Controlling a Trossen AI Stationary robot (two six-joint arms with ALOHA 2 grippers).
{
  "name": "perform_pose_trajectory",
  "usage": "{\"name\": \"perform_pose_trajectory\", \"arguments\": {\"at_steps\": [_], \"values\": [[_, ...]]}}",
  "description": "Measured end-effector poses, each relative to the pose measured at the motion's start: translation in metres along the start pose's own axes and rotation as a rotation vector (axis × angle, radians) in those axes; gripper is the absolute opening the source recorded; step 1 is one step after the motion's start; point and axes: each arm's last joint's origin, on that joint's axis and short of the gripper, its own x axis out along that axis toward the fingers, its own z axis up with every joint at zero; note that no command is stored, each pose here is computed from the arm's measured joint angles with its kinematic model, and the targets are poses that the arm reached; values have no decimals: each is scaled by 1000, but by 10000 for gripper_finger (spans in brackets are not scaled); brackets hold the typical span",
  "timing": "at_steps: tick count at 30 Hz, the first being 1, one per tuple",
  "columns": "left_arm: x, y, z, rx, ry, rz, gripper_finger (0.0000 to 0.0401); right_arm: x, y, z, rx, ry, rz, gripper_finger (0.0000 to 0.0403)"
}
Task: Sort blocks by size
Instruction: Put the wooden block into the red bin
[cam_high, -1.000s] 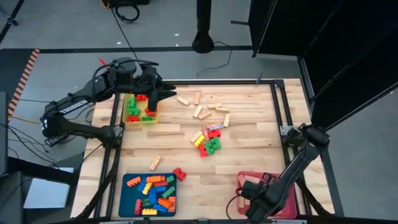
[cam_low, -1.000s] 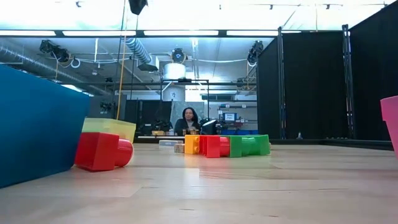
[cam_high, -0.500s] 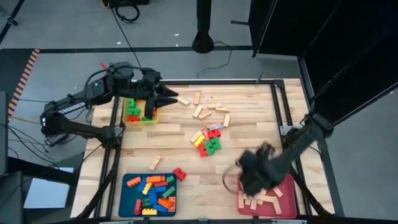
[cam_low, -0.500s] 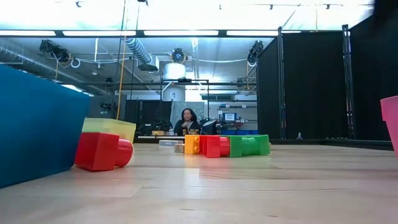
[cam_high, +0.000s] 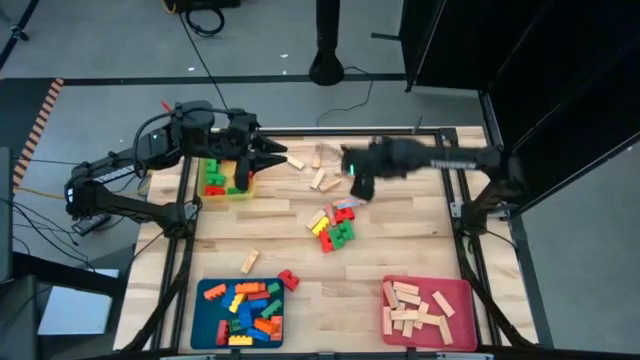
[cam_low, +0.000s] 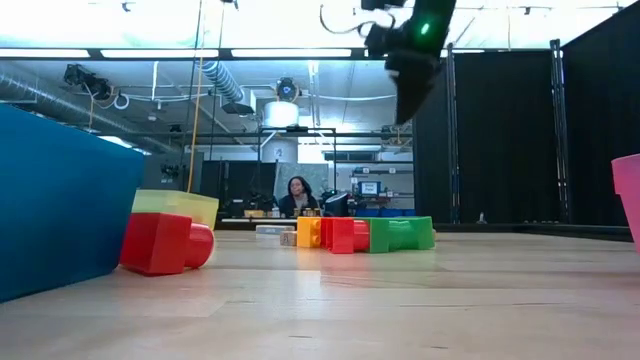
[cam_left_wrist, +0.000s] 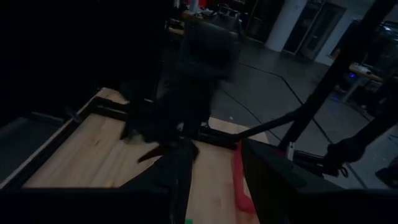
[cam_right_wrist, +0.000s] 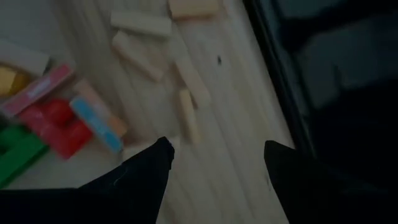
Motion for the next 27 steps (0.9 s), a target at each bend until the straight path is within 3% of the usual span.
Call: {"name": "perform_pose_trajectory", "arguments": {"at_steps": [5,10,19,27], "values": [[0,0,0,0,-1,7,145,51,-45,0,-17,-2,184,269],[0,1,0,0,-5,24,145,93,-59,-15,-16,-34,240,262],[0,3,1,0,-26,112,145,125,-52,-26,27,-98,266,261],[0,4,1,-3,-31,130,145,161,-34,-18,70,26,261,260]]}}
